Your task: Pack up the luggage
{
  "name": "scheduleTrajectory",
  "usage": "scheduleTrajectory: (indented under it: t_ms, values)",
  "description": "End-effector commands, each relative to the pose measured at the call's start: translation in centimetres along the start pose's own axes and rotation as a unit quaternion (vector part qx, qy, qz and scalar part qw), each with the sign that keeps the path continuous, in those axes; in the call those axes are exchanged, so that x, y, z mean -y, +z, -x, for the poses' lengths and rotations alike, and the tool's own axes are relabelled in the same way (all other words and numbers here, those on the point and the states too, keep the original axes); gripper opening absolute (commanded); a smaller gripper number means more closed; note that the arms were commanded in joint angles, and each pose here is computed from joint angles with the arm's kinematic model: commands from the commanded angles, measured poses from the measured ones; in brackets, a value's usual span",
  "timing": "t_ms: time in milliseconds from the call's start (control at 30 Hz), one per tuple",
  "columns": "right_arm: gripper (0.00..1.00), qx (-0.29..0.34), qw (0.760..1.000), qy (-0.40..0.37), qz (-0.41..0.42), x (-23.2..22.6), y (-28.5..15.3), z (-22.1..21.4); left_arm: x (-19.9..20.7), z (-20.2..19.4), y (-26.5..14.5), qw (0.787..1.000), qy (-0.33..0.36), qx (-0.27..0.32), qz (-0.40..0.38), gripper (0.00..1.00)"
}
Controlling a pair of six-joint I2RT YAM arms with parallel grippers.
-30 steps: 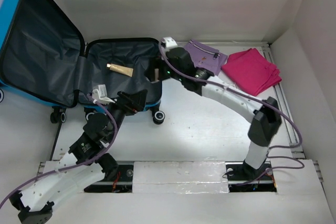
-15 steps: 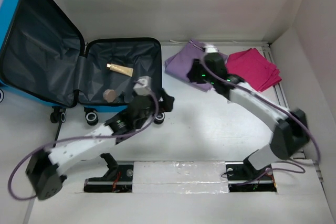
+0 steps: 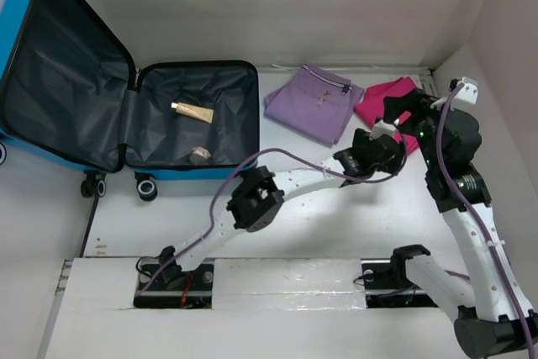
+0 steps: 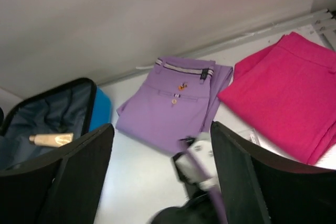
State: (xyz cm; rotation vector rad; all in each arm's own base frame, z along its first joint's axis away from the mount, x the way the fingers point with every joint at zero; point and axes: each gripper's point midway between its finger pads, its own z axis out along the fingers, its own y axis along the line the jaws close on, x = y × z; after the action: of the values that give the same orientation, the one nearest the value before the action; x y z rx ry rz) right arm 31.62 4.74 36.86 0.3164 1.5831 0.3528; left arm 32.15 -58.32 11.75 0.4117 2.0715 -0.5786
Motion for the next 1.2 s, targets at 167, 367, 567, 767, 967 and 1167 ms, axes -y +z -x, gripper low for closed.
scheduleTrajectory:
  t_ms: [167,367,567,767,967,1167]
  values:
    - [0.88,-0.071,0.989,-0.044,0.119,-3.3,-0.9,-1.4,-2.0,0.1,3.7,0.998,0.013,0.036,0.059,1.0]
    - [0.89,-0.091,0.979,-0.03,0.181,-5.0,-1.4,-3.2,-1.4,-1.3,6.3,0.998,0.016,0.047,0.047,1.0]
    - [0.89,-0.111,0.97,-0.014,0.218,-6.0,-2.1,-5.0,-2.1,-1.7,7.9,0.997,0.002,0.054,0.046,1.0]
    - [0.89,-0.115,0.962,-0.007,0.246,-7.6,-3.4,-5.6,-2.8,-0.9,8.2,0.997,-0.009,0.055,0.044,0.69]
    - [0.89,-0.107,0.964,-0.008,0.245,-7.8,-3.9,-5.3,-8.3,-8.0,6.1,0.993,0.023,-0.044,0.11,0.42]
    - [0.89,-0.106,0.964,-0.014,0.245,-7.8,-4.5,-5.2,-12.0,-8.5,1.7,0.984,0.053,-0.061,0.162,0.41]
